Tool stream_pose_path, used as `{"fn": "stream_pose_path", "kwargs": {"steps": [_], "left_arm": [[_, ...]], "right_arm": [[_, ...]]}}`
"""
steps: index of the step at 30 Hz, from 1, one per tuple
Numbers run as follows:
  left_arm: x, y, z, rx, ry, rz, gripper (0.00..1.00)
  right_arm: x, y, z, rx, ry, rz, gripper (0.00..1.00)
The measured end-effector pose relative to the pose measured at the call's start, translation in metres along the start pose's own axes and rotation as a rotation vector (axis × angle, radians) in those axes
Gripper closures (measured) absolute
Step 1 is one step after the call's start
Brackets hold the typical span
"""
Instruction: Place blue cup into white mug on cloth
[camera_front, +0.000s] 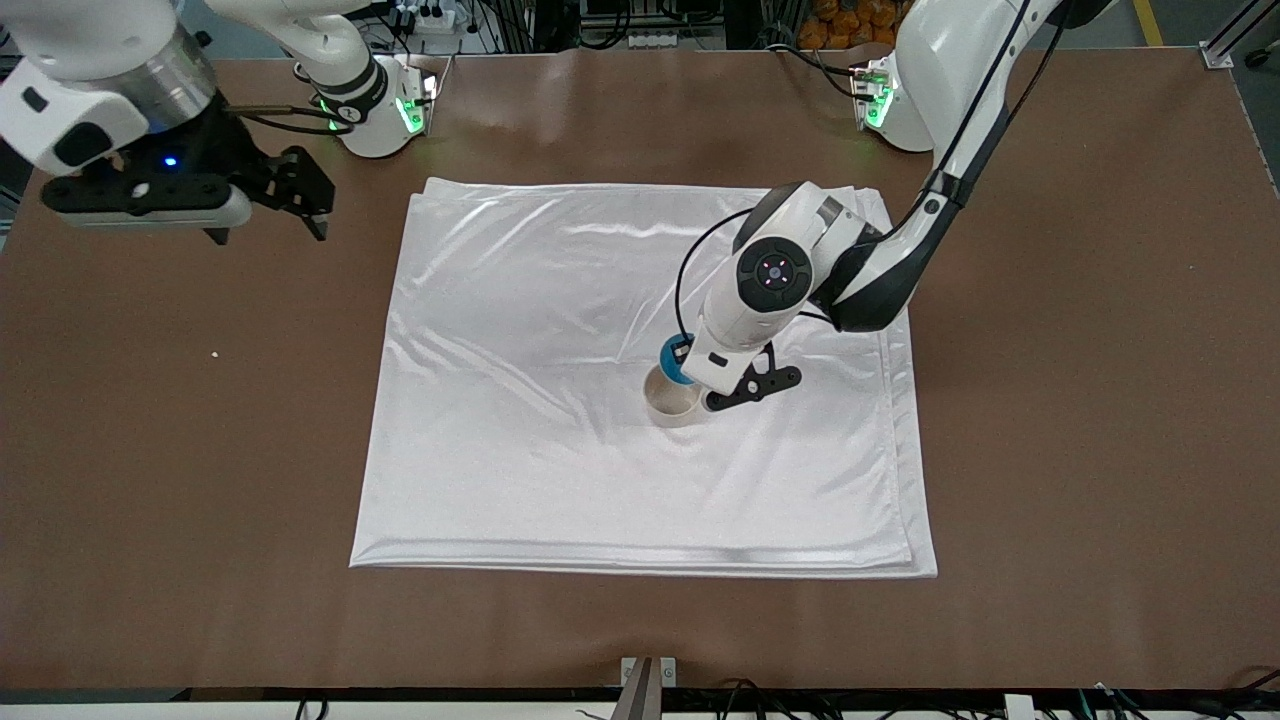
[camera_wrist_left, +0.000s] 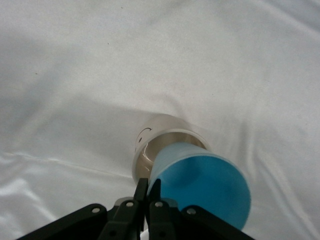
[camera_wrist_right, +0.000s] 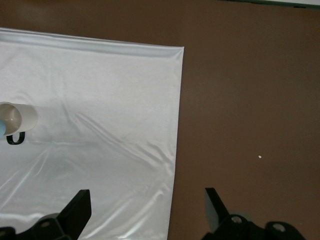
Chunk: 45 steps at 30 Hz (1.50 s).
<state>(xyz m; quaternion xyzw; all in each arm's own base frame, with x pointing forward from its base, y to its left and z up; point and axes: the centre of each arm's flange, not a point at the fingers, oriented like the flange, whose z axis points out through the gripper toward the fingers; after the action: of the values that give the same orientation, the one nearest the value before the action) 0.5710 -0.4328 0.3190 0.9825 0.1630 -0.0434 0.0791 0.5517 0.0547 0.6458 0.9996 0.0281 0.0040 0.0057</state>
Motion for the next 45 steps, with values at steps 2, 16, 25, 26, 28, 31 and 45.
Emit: {"fn": "stream_pose_path", "kwargs": {"steps": [2, 16, 25, 26, 28, 31, 45], "left_arm": [[0.002, 0.0, 0.003, -0.006, 0.002, -0.002, 0.95], [0.003, -0.002, 0.026, 0.019, 0.005, -0.003, 0.89], [0.0, 0.0, 0.032, 0.046, 0.03, 0.03, 0.44], [0.0, 0.0, 0.032, 0.047, 0.03, 0.031, 0.4], [0.0, 0.0, 0.032, 0.047, 0.032, 0.033, 0.33], [0.003, -0.001, 0.031, 0.05, 0.041, 0.032, 0.2], [0.074, -0.049, 0.014, 0.101, 0.137, 0.026, 0.0]], "right_arm": [[0.001, 0.005, 0.005, 0.0, -0.002, -0.002, 0.0], [-0.002, 0.037, 0.022, -0.006, 0.001, -0.026, 0.0], [-0.004, 0.041, 0.021, -0.006, 0.003, -0.03, 0.0], [-0.004, 0.041, 0.021, -0.006, 0.003, -0.031, 0.0], [-0.004, 0.041, 0.021, -0.005, 0.003, -0.032, 0.0], [-0.004, 0.041, 0.021, -0.005, 0.003, -0.033, 0.0], [-0.005, 0.045, 0.02, 0.005, 0.006, -0.026, 0.0]]}}
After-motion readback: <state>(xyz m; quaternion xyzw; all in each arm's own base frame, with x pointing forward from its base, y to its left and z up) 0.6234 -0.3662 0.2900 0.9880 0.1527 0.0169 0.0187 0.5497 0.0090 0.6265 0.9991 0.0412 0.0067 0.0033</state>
